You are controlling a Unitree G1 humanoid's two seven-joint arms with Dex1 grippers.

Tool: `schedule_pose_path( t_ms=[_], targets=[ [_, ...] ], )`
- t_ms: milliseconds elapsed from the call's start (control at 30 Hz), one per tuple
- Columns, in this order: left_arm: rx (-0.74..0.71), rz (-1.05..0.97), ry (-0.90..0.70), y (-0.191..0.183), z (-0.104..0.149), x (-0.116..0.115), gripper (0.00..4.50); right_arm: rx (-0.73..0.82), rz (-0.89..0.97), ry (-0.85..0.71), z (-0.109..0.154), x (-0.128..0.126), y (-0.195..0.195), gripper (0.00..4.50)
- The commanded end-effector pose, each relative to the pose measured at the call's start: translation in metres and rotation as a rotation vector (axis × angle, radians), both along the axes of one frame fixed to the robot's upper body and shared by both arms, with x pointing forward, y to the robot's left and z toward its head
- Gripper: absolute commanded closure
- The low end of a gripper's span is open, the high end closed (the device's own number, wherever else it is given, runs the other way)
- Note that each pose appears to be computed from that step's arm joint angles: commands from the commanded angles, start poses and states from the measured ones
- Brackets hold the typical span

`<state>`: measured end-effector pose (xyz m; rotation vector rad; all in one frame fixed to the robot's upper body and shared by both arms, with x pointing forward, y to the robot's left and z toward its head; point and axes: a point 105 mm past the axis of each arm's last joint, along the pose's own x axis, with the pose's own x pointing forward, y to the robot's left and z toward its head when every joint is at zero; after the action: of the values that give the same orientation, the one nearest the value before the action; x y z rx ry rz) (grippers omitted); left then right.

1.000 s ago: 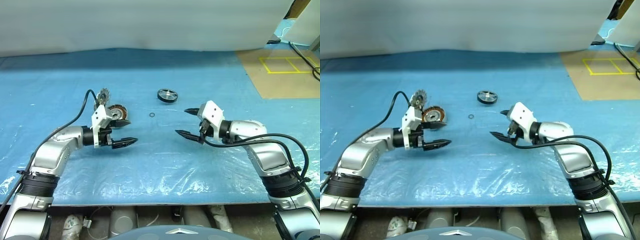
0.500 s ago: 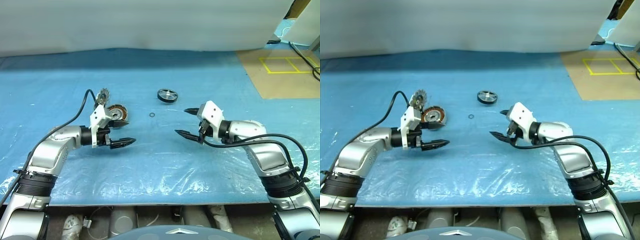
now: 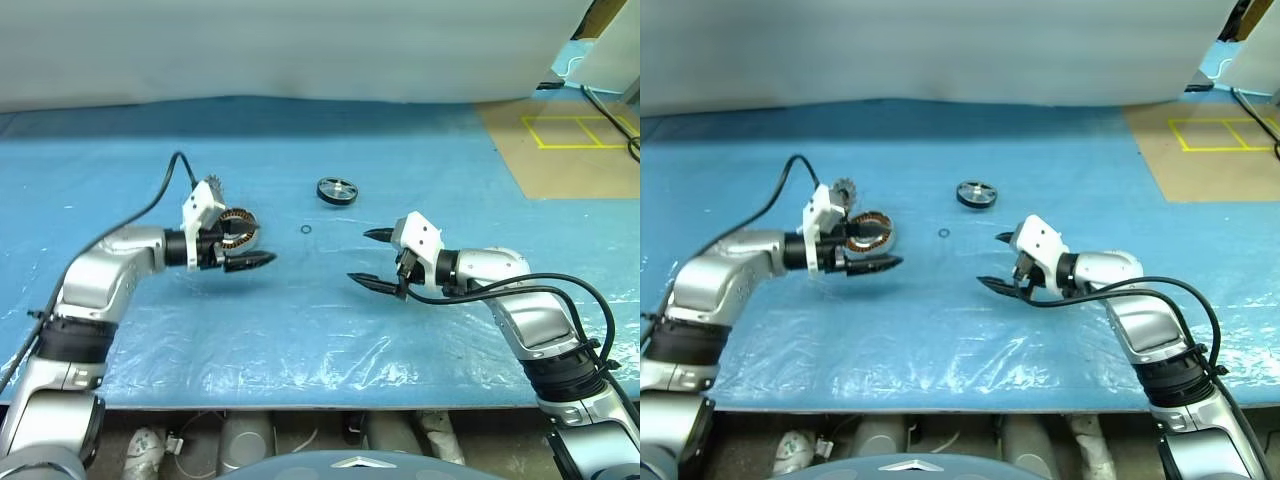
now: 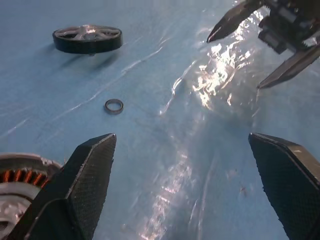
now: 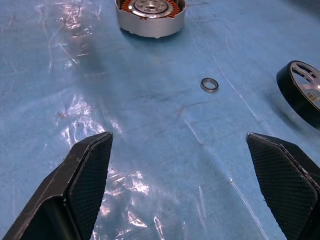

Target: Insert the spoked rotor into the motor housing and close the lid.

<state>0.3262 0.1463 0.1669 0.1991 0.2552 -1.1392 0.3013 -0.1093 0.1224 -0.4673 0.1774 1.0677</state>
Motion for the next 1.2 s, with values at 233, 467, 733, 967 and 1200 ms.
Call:
schedule_pose_path(
  t_ms=[233,467,733,967,1200],
  targets=[
    [0.306,-0.097,-0.098,-0.002,0.013,0.021,0.04,-0.001,0.0,-0.059,0.008,0.003,0.004,0.0],
    [0.579,-0.105,-0.079,0.016,-0.006,0.04,0.04,0.002,-0.027,-0.059,0.003,0.002,0.004,0.0],
    [0.704,-0.152,-0.025,0.032,-0.013,0.036,0.04,0.008,-0.054,-0.056,-0.004,-0.002,0.004,0.0],
    [0.753,-0.149,0.021,0.048,-0.013,0.03,0.04,0.012,-0.063,-0.058,-0.006,-0.002,0.006,0.0],
    [0.748,-0.142,0.057,0.05,-0.028,0.027,0.04,0.011,-0.063,-0.067,-0.007,0.002,0.009,0.0]
  ],
)
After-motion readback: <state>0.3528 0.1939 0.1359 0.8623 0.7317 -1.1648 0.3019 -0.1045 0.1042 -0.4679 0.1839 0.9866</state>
